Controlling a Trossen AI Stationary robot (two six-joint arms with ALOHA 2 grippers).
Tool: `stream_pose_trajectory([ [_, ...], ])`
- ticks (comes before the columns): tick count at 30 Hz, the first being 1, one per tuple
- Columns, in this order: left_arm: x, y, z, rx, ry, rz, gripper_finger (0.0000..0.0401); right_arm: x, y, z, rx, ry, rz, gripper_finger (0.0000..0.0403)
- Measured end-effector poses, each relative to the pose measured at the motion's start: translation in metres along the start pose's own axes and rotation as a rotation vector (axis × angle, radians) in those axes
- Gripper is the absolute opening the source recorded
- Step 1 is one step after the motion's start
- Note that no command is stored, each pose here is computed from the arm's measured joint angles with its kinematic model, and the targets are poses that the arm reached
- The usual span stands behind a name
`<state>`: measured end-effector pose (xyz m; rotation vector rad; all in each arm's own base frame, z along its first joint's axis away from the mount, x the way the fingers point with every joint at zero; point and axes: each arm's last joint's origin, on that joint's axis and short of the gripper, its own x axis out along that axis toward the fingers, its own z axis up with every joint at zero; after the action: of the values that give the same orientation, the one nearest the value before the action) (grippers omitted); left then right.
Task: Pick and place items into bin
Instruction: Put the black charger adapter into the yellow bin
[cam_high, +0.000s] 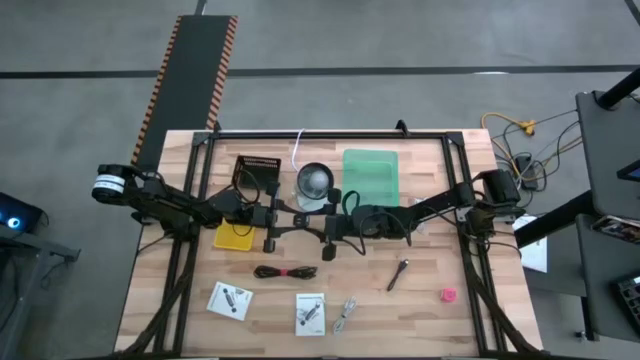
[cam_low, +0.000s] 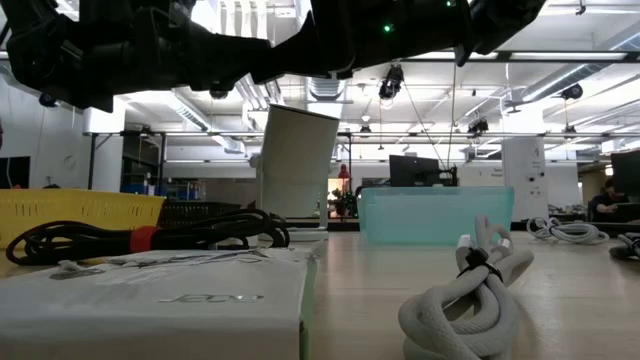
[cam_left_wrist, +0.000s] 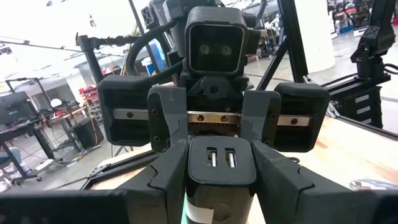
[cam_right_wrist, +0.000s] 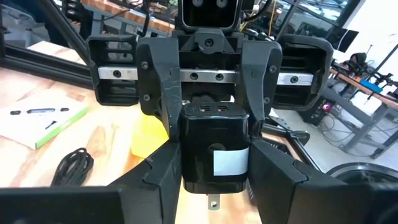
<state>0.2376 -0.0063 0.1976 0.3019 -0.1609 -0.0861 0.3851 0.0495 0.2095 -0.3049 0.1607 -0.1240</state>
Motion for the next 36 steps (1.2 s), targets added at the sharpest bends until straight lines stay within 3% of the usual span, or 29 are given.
stream_pose_trajectory([
  [13,0.0,0.0,0.0,-0.007,0.008,0.005,0.0133,-0.005,-0.001,0.001,0.008,0.061,0.028,0.0212],
  [25,0.0,0.001,0.0,-0.002,0.001,0.008,0.0133,-0.053,-0.01,0.017,0.149,0.408,0.093,0.0215],
  [33,0.0,0.0,0.001,-0.003,0.0,0.006,0.0133,-0.084,0.006,0.005,0.218,0.679,0.118,0.0214],
  [36,0.0,0.0,0.0,-0.003,0.0,0.004,0.0133,-0.089,0.02,-0.001,0.206,0.711,0.145,0.0214],
])
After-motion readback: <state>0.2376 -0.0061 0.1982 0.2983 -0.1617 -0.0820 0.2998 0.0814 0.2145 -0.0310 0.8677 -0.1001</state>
